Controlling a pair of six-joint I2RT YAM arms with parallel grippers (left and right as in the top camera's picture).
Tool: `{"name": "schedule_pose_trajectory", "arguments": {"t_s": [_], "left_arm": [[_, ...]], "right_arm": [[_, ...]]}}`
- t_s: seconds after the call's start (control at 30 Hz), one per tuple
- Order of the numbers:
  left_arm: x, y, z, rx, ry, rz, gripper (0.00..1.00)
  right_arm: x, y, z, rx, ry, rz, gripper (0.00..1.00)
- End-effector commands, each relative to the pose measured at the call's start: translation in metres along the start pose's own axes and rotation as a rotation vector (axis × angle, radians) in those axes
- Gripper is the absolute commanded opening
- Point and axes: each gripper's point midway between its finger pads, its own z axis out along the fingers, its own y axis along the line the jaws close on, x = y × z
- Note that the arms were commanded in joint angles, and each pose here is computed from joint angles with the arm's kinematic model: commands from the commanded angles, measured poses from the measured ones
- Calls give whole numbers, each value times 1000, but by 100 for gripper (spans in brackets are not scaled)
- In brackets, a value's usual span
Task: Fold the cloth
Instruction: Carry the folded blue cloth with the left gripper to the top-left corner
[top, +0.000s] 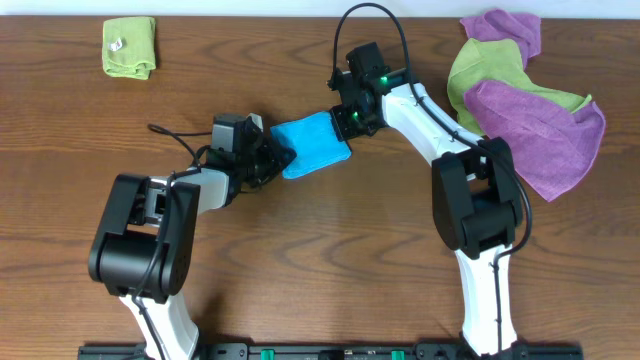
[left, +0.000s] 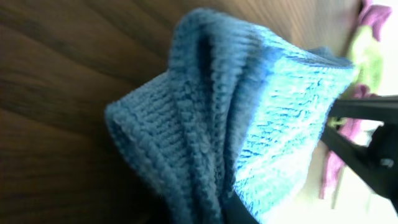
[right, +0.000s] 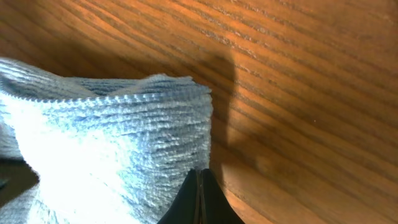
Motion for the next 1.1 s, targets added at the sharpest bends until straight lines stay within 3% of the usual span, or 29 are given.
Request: {"name": "schedule_pose_trajectory", "arguments": {"t_s": [0.0, 0.2, 0.5, 0.67, 0.77, 0.93, 1.07], "left_arm": [[9, 23, 6, -59, 12, -30, 6], [-36, -15, -7, 120, -103, -17, 6], [-215, -83, -123, 405, -551, -63, 6], [-285, -52, -192, 409, -848, -293, 6], [-306, -25, -223, 389, -1007, -408, 6], [-324, 15, -261, 325, -1161, -455, 6], [-342, 33, -273, 290, -1153, -376, 6]], "right_arm": [[9, 1, 9, -12, 33, 10, 1], [2, -18, -19, 2, 29, 59, 1], [-19, -34, -77, 23, -69, 32, 1], [-20, -35, -78, 23, -73, 33, 1], [-20, -33, -77, 22, -74, 29, 1], [-15, -33, -77, 20, -55, 79, 1], [-17, -32, -77, 19, -62, 118, 1]]}}
